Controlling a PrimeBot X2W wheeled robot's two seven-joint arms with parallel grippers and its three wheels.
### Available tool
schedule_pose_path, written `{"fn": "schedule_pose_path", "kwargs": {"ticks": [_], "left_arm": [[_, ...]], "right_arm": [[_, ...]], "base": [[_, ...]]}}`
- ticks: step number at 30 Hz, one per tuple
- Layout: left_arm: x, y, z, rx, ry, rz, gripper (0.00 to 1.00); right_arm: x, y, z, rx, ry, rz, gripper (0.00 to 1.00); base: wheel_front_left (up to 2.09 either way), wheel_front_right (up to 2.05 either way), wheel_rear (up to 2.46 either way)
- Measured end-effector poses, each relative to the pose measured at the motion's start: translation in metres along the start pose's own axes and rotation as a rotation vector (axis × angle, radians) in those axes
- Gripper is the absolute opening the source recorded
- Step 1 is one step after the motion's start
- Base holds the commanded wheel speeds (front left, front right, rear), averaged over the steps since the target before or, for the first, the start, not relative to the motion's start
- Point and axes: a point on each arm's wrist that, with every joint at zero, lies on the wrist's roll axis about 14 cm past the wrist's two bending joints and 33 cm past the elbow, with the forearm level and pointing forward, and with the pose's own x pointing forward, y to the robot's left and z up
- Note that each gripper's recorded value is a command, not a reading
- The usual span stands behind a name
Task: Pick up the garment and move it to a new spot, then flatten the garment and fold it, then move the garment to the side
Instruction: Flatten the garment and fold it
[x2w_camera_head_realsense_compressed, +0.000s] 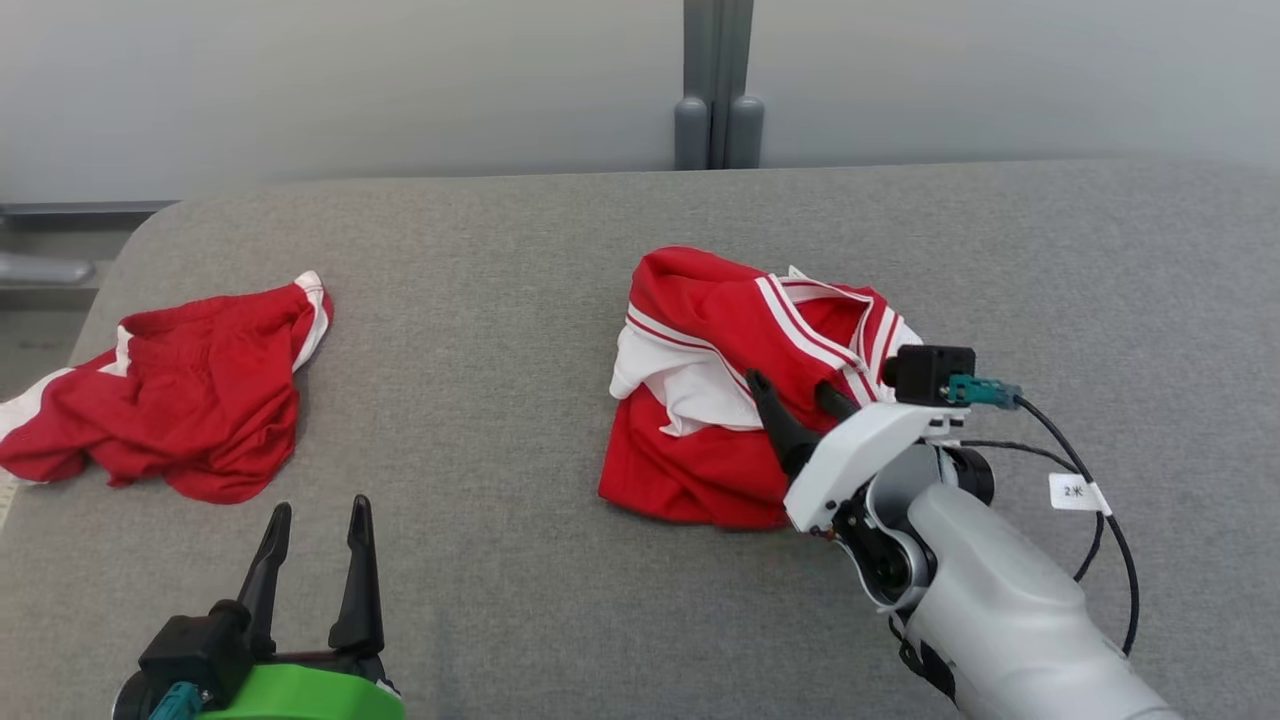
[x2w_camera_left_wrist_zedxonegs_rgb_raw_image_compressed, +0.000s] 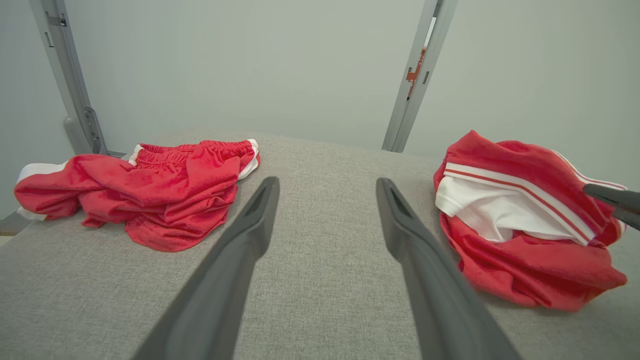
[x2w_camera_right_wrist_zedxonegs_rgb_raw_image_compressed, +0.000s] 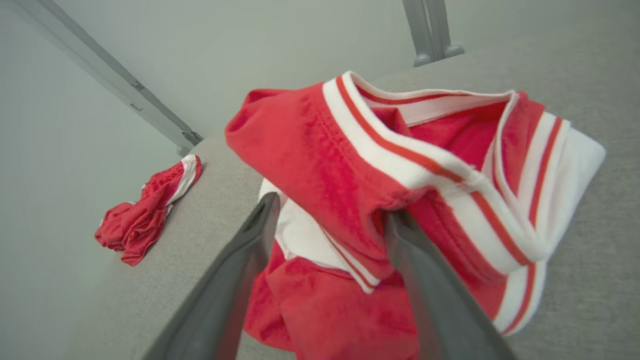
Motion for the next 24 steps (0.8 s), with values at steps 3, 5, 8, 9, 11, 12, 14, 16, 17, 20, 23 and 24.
{"fn": "schedule_pose_path", "kwargs": {"ticks": [3,5,8,9,11,12,14,16,17,20,23,24], "left_arm": [[-0.003,0.005,0.000,0.001,0.003,0.017,1.00],[-0.004,0.009,0.001,0.002,-0.001,0.029,1.00],[-0.007,0.014,0.001,0.002,-0.001,0.045,1.00],[-0.008,0.014,0.001,0.002,0.000,0.047,1.00],[-0.009,0.016,0.002,0.001,-0.001,0.053,1.00],[-0.009,0.016,0.002,0.001,-0.002,0.054,1.00],[-0.009,0.016,0.002,0.002,-0.002,0.058,1.00],[-0.007,0.015,0.002,0.002,-0.003,0.056,1.00],[-0.007,0.015,0.002,0.001,-0.003,0.055,1.00],[-0.005,0.015,0.003,-0.001,-0.007,0.055,1.00],[-0.003,0.013,0.003,-0.004,-0.009,0.053,1.00],[-0.002,0.012,0.004,-0.006,-0.013,0.052,1.00]], "right_arm": [[0.012,0.012,0.003,-0.022,-0.007,0.034,0.00],[0.021,0.017,0.014,-0.066,-0.039,0.049,0.00],[0.033,0.031,0.035,-0.147,-0.090,0.090,0.00],[0.036,0.036,0.043,-0.173,-0.105,0.106,0.00],[0.043,0.059,0.064,-0.221,-0.155,0.168,0.00],[0.045,0.070,0.073,-0.238,-0.176,0.198,0.00],[0.048,0.102,0.095,-0.291,-0.226,0.284,0.00],[0.048,0.135,0.125,-0.322,-0.296,0.369,0.00],[0.047,0.148,0.137,-0.331,-0.325,0.401,0.00],[0.040,0.189,0.177,-0.346,-0.424,0.503,0.00],[0.023,0.227,0.218,-0.339,-0.538,0.602,0.00],[0.015,0.239,0.231,-0.337,-0.579,0.636,0.00]], "base": [[0.00,0.00,0.00],[0.00,0.00,0.00],[0.00,0.00,0.00],[0.00,0.00,0.00],[0.00,0.00,0.00],[0.00,0.00,0.00],[0.00,0.00,0.00],[0.00,0.00,0.00],[0.00,0.00,0.00],[0.00,0.00,0.00],[0.00,0.00,0.00],[0.00,0.00,0.00]]}}
